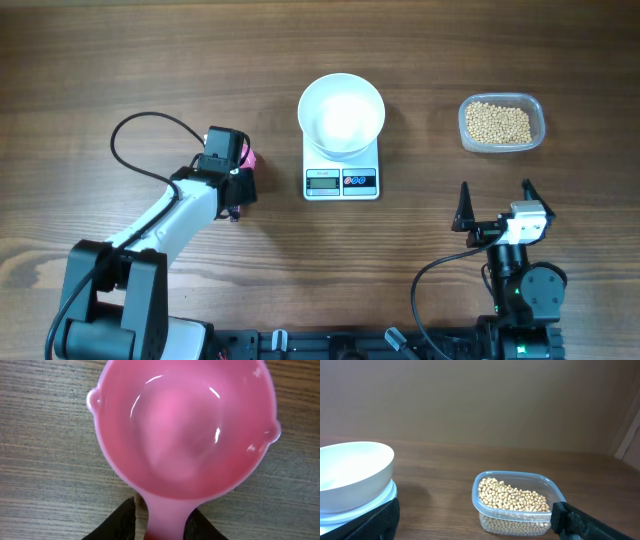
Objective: Scoop item into bowl and weigh 150g on scale
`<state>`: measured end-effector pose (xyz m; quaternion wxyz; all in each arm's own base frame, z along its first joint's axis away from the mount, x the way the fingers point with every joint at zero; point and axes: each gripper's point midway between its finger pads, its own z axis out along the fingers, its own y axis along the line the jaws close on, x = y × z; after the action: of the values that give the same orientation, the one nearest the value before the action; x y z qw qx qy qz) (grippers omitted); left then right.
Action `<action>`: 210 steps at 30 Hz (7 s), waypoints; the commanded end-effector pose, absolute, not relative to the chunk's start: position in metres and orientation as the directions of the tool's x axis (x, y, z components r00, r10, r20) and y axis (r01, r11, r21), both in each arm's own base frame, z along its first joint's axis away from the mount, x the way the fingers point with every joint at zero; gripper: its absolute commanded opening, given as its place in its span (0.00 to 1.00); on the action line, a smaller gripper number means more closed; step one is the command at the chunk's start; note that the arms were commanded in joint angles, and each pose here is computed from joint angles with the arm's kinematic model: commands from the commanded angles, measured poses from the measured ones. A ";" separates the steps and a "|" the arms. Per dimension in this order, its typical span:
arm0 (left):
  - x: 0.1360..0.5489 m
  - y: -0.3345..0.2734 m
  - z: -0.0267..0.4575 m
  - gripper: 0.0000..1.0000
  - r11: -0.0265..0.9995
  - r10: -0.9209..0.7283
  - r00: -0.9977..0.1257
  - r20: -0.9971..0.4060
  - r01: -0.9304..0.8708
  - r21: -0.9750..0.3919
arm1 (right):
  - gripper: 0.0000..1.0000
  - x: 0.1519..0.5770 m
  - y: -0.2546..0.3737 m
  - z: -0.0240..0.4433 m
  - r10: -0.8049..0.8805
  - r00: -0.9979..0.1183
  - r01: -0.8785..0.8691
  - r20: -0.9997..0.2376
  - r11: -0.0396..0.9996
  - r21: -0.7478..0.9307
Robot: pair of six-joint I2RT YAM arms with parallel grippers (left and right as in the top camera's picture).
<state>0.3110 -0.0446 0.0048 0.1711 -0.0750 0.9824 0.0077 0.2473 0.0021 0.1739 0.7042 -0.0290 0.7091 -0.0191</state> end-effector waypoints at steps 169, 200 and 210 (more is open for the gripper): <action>0.176 -0.110 0.252 1.00 0.532 -0.678 -0.703 -0.214 -0.268 -0.804 | 0.05 0.192 0.181 0.249 0.383 -0.693 -0.217 -0.611 0.697 0.683; 0.292 -0.111 0.166 0.97 0.908 -0.420 -0.675 -0.607 -0.303 -0.291 | 0.04 0.239 0.108 0.256 0.302 -0.487 0.075 -0.820 0.950 0.305; 0.302 -0.124 0.144 0.66 0.914 -0.405 -0.713 -0.573 -0.295 -0.279 | 0.04 0.253 0.101 0.272 0.348 -0.407 0.117 -0.844 0.937 0.330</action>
<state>0.3004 -0.1210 0.1471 0.3327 -0.1996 0.9174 -0.0884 0.2532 0.1176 0.2487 0.4972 0.1160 0.8527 0.1104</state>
